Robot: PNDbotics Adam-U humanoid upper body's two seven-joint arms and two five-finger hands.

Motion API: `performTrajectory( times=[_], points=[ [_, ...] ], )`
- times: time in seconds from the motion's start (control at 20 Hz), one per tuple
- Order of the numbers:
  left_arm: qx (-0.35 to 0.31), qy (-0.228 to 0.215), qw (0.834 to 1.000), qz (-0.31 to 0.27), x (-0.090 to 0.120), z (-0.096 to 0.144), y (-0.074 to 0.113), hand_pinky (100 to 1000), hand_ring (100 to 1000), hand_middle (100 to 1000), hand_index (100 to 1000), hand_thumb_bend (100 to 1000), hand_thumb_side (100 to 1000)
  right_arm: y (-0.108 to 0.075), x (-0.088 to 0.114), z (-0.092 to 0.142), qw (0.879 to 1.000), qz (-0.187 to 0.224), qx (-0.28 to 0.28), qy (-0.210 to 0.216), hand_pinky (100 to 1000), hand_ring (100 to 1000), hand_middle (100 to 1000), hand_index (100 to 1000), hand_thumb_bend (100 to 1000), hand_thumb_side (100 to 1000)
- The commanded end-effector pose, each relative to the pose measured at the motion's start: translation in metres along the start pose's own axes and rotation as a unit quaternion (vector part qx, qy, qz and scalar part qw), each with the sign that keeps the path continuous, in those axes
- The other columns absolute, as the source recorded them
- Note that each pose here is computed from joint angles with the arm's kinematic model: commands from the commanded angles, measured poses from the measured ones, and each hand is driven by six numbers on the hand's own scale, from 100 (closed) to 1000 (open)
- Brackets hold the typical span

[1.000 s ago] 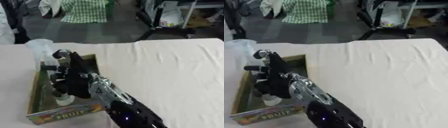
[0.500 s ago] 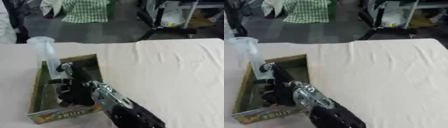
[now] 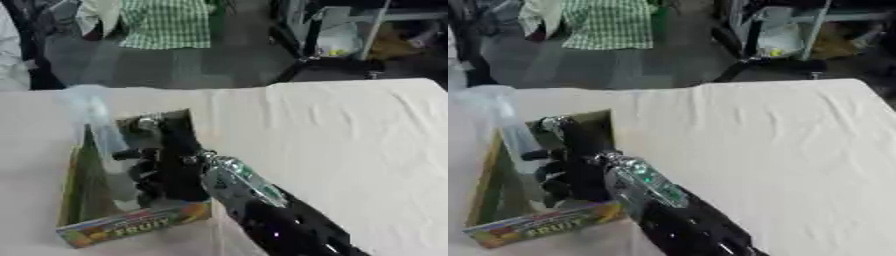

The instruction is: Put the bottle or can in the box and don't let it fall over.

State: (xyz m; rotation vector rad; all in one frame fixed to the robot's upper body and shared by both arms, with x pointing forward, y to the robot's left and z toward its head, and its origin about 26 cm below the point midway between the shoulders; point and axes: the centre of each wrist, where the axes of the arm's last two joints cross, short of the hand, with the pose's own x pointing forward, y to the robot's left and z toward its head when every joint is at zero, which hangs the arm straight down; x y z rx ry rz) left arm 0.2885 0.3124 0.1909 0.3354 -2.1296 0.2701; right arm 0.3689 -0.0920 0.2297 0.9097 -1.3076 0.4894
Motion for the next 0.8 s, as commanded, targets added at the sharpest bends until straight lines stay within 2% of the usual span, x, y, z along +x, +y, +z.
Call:
performTrajectory(
  times=[0.05,0.25,0.3,0.4,0.6,0.8],
  points=[
    [0.0,-0.021,1.0,-0.017,0.01,-0.005,0.006,815,834,786,806,823,617,0.004,0.035,0.024,0.997,0.029,0.005,-0.072,375,210,378,910,100,1000],
    [0.002,-0.017,1.0,-0.021,0.008,-0.002,0.009,814,832,785,806,826,617,-0.007,0.054,0.051,0.991,0.044,-0.037,-0.124,561,310,450,893,100,985],
    [0.003,-0.016,1.0,-0.022,0.007,-0.001,0.009,814,832,785,807,827,618,-0.01,0.057,0.057,0.988,0.047,-0.049,-0.136,656,370,480,889,100,975],
    [0.003,-0.015,1.0,-0.023,0.006,0.0,0.01,814,831,785,807,829,618,-0.016,0.064,0.07,0.982,0.055,-0.078,-0.16,741,449,530,884,100,955],
    [0.002,-0.013,1.0,-0.02,0.004,0.002,0.01,814,830,785,807,831,619,-0.027,0.076,0.093,0.966,0.064,-0.129,-0.213,844,576,624,877,100,895],
    [0.002,-0.021,1.0,-0.017,0.004,0.002,0.01,813,830,784,809,830,620,-0.04,0.084,0.117,0.941,0.077,-0.188,-0.27,904,716,719,874,100,851]
  ],
)
